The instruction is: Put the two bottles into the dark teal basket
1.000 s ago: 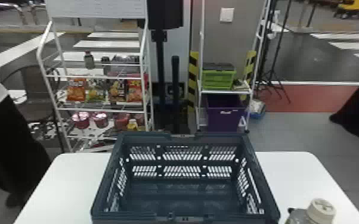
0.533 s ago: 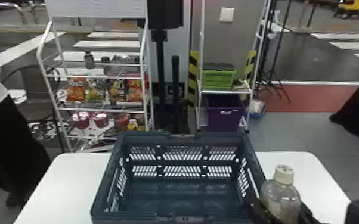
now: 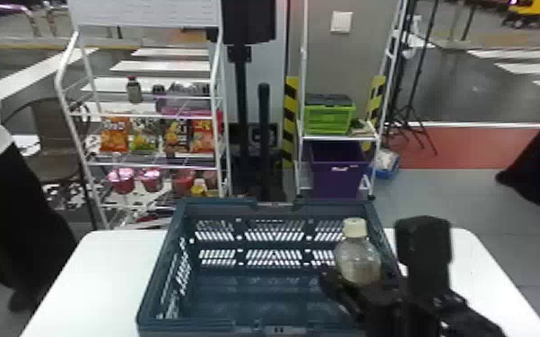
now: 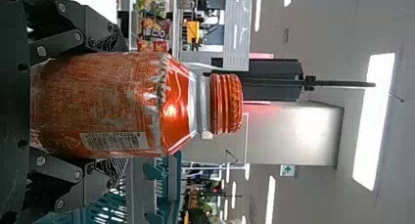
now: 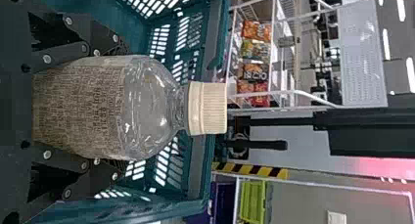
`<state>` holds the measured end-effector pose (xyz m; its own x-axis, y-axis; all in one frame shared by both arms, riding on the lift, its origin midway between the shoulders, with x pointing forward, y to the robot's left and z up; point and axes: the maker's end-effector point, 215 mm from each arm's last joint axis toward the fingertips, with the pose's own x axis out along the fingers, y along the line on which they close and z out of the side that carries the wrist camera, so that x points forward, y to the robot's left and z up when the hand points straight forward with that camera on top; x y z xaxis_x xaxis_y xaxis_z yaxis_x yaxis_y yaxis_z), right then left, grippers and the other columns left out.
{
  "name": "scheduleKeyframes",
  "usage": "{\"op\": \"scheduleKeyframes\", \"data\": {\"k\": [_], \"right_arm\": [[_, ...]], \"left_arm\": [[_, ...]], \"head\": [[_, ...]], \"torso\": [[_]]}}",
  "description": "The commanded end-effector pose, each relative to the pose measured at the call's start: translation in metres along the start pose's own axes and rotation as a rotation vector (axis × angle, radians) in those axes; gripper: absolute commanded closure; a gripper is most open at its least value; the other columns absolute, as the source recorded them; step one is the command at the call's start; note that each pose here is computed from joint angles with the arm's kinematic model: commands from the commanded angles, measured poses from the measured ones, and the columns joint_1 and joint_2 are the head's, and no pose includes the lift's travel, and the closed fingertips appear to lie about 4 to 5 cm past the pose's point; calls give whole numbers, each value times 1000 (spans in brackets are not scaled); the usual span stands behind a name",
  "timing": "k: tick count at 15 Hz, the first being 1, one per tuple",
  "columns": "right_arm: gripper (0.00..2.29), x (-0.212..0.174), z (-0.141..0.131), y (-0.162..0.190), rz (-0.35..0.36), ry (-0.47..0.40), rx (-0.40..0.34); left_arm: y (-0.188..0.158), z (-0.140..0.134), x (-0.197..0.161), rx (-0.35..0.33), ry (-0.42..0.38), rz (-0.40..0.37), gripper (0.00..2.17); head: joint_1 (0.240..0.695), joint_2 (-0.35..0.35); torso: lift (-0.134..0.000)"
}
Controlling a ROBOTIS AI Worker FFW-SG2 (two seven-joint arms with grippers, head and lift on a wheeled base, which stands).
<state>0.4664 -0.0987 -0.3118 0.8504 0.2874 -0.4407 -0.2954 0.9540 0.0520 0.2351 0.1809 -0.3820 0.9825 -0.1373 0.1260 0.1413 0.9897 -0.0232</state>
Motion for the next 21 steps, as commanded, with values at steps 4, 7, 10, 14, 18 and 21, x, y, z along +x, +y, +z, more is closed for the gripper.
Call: {"op": "scheduleKeyframes", "data": {"k": [4,7,10,14,18,21], "right_arm": [[2287,68,-17,35,38,175,-76],[2287,93,-23,27,34,271,-94],[2287,103,-37,17,18,402,-116],[2287,119,-59,6,-1,511,-146],[1889,129,-64,0,-5,552,-156],[2,132,-59,-1,-4,549,-154]], "left_arm": [[7,1,-9,-7,-39,21,2148],[9,-3,-7,-10,-36,26,2148],[12,-4,-3,-12,-41,31,2148],[20,-5,5,-16,-40,46,2148],[25,-8,11,-21,-36,58,2148],[30,-14,14,-18,-18,65,2148]], "head": [[499,0],[499,0],[499,0],[499,0],[499,0],[499,0]], "torso": [[0],[0],[0],[0],[0],[0]]}}
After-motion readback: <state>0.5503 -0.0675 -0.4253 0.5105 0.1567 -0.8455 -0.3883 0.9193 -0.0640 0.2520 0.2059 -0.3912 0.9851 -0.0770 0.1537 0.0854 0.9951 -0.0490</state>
